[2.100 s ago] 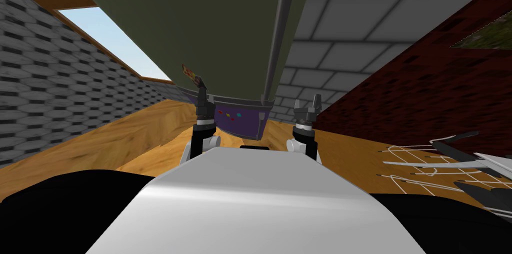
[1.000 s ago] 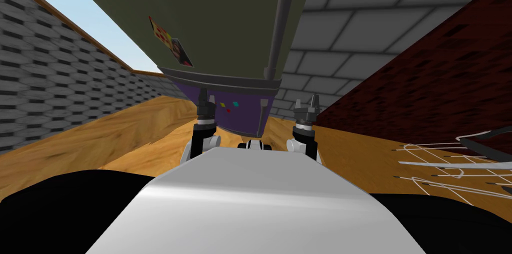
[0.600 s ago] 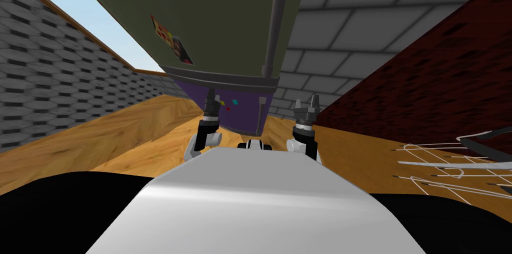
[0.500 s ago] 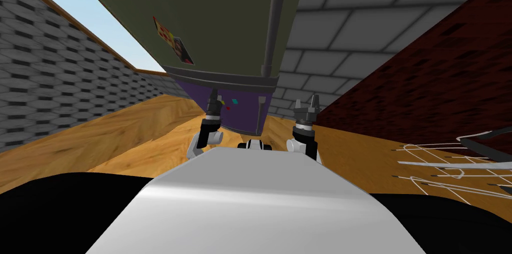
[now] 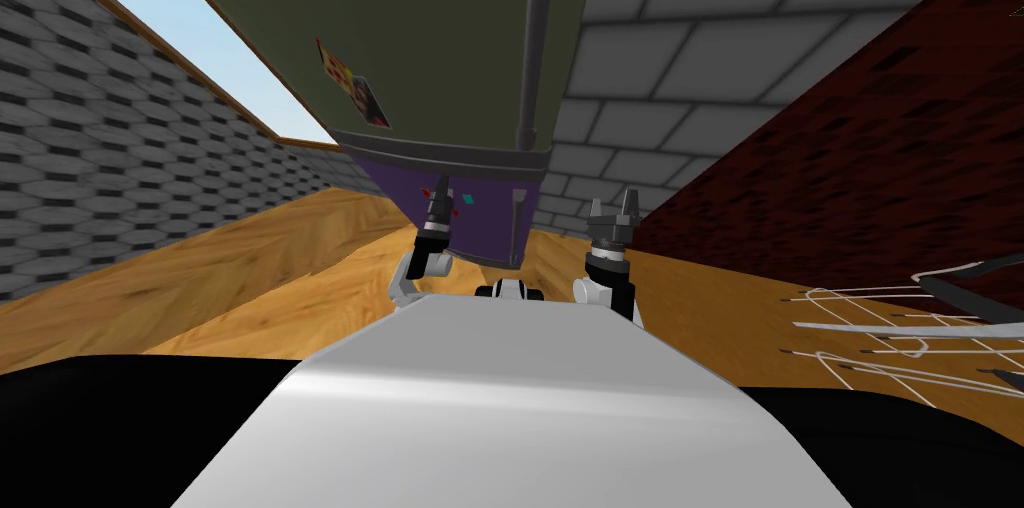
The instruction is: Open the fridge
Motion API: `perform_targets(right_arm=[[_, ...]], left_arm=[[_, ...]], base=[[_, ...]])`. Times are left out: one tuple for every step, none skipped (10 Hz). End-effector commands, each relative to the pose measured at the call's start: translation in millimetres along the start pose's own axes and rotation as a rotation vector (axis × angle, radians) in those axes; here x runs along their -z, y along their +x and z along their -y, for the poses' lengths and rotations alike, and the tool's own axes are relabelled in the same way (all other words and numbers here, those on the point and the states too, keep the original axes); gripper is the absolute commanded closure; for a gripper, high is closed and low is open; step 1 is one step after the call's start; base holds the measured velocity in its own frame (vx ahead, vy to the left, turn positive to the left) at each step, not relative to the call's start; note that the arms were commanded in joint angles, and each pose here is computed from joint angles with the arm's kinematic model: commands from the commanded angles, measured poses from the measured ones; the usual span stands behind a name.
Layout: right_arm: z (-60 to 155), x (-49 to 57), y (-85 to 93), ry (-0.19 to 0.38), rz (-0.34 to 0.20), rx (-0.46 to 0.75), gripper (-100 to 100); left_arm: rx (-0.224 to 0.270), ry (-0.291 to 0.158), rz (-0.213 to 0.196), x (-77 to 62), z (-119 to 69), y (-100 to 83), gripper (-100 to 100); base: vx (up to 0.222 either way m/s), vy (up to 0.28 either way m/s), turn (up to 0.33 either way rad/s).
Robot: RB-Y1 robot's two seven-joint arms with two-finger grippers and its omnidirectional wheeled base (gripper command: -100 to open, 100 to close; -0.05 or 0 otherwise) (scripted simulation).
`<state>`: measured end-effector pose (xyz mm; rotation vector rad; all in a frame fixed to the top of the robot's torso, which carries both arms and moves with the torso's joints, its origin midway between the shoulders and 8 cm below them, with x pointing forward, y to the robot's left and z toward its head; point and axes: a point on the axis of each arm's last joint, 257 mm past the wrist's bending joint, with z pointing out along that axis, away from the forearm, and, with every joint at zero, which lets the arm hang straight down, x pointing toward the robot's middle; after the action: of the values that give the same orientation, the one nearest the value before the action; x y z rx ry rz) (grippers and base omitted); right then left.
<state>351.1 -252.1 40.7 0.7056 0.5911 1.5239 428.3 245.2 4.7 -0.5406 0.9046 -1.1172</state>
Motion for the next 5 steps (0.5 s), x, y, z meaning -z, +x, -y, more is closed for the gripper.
perform_targets(right_arm=[[0, 0.0, 0.0, 0.000, 0.000, 0.000, 0], [0, 0.0, 0.0, 0.000, 0.000, 0.000, 0], [0, 0.0, 0.0, 0.000, 0.000, 0.000, 0], [0, 0.0, 0.0, 0.000, 0.000, 0.000, 0], [0, 0.0, 0.0, 0.000, 0.000, 0.000, 0]], left_arm=[[0.006, -0.027, -0.026, -16.4, -17.5, 14.4, -100], [0.008, -0.015, -0.025, -20.5, -13.4, 14.6, -100], [0.009, -0.042, -0.044, -28.0, -27.0, 24.5, -100], [0.011, -0.027, -0.042, -33.0, -21.6, 24.7, -100], [0.012, -0.047, -0.061, -42.3, -31.3, 34.3, -100]], base=[[-0.052, -0.044, 0.021], [-0.047, -0.036, 0.014], [-0.057, -0.052, 0.025], [-0.053, -0.053, 0.013], [-0.067, -0.054, 0.035]])
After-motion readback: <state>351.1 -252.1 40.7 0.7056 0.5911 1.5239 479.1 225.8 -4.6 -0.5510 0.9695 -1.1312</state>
